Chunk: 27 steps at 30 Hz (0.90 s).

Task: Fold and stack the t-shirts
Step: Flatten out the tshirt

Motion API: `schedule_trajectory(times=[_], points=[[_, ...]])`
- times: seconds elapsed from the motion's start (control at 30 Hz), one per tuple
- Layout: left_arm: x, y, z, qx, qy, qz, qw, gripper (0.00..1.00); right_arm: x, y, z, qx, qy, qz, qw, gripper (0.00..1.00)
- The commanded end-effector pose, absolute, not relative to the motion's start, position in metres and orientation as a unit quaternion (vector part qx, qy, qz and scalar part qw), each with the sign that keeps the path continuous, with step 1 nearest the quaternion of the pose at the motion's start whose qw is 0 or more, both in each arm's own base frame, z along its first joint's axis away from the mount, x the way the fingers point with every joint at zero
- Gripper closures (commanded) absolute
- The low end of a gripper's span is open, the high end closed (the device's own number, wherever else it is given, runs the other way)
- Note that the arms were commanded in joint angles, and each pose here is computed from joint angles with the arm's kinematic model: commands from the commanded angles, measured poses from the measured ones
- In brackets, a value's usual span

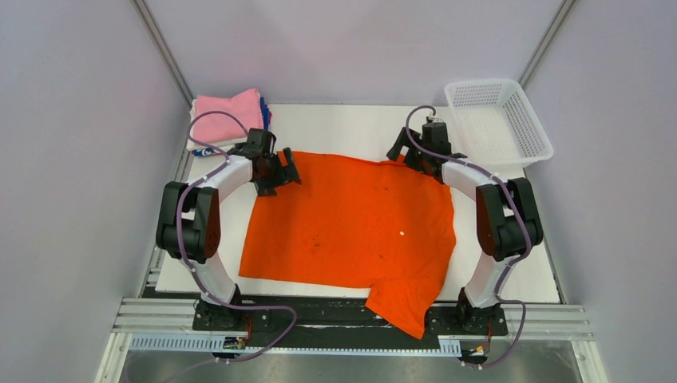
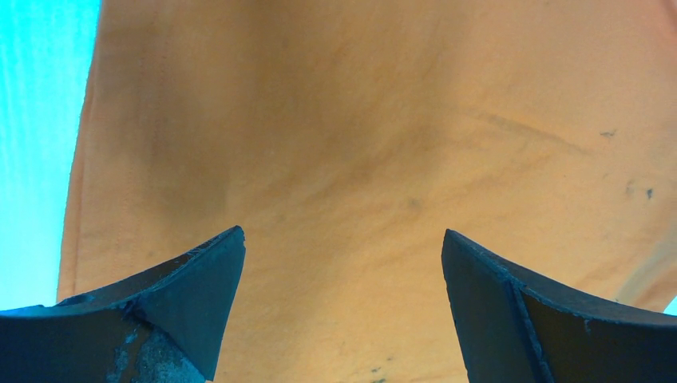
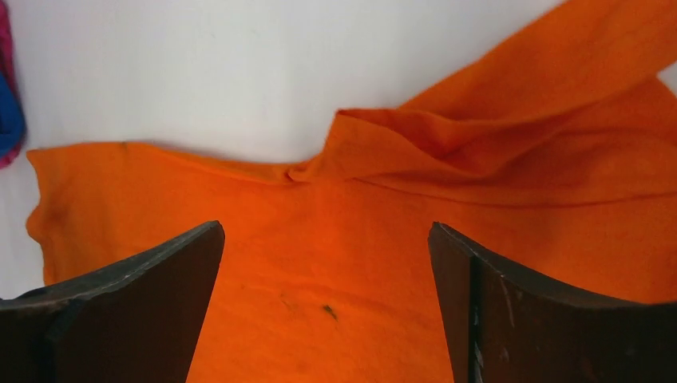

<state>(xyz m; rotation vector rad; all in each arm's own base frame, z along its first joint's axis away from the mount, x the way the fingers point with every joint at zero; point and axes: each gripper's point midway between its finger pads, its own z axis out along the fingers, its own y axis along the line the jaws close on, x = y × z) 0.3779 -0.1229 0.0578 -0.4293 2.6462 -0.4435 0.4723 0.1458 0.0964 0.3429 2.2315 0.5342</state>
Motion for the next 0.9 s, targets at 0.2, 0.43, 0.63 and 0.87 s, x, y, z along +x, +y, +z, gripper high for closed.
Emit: schedule_trajectory(times=[0.2,0.43,0.63,0.87], points=[[0.376,-0.120,0.042,-0.138,0.960,-0.150,0.194,0.00,0.498,0.149,0.063,0.147,0.892,0.194,0.380,0.00],[0.364,-0.114,0.024,-0.146,0.966,-0.130,0.171,0.00,0.554,0.163,0.051,0.161,0.877,0.210,0.402,0.00],[0.358,-0.111,0.018,-0.148,0.968,-0.121,0.163,0.00,0.622,0.180,0.068,0.152,0.847,0.231,0.454,0.00],[0.365,-0.114,0.032,-0.155,0.960,-0.137,0.187,0.00,0.676,0.189,0.100,0.100,0.811,0.230,0.529,0.00]])
